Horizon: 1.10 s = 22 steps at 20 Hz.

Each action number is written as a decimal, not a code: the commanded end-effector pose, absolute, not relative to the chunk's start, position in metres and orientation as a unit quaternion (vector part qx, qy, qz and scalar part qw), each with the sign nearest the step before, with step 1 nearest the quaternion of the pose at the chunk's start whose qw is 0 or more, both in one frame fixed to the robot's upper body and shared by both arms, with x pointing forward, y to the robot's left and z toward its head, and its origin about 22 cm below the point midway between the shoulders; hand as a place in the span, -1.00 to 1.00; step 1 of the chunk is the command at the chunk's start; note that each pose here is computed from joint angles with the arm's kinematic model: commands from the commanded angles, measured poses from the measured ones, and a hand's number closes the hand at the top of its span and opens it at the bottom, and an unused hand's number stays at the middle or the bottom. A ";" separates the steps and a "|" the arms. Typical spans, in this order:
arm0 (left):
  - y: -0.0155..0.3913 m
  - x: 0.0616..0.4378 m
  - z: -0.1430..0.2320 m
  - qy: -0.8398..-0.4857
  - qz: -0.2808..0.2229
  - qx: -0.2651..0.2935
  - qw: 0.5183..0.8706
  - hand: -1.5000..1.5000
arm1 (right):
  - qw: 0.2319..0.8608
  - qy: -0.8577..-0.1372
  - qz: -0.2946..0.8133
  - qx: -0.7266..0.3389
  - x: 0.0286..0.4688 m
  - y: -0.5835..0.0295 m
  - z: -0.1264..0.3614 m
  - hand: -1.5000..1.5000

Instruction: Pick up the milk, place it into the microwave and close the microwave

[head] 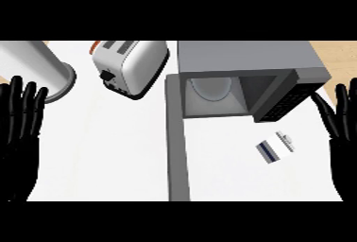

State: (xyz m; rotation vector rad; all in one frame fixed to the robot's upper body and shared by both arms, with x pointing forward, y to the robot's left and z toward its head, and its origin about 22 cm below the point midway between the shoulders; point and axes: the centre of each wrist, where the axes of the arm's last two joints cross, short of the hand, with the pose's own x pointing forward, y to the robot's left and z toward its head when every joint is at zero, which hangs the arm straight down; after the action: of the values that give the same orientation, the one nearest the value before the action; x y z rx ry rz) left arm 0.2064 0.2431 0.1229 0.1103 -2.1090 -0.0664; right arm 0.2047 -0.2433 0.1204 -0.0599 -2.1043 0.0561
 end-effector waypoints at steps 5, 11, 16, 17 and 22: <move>0.291 0.252 0.138 -0.866 -0.034 0.025 0.498 -1.00 | 0.503 -0.861 0.066 -0.024 0.213 -0.259 0.109 -1.00; 0.293 0.213 0.104 -0.822 0.003 -0.010 0.569 -1.00 | 0.541 -0.829 0.036 0.137 0.189 -0.252 0.074 -1.00; 0.294 0.180 0.104 -0.821 0.007 -0.008 0.571 -1.00 | 0.550 -0.824 0.030 0.133 0.171 -0.241 0.065 -1.00; 0.296 0.191 0.103 -0.820 0.003 -0.007 0.572 -1.00 | 0.538 -0.833 0.035 0.121 0.147 -0.244 0.088 -1.00; 0.289 0.182 0.108 -0.824 0.006 -0.014 0.567 -1.00 | 0.538 -0.840 0.020 0.073 0.157 -0.242 0.074 -1.00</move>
State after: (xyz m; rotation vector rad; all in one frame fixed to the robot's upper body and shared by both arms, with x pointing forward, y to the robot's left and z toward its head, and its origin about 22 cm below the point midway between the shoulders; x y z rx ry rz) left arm 0.1802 0.2880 0.1016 -0.0218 -1.9276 0.0077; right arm 0.1605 -0.2452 0.0742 0.2295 -1.9879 0.0648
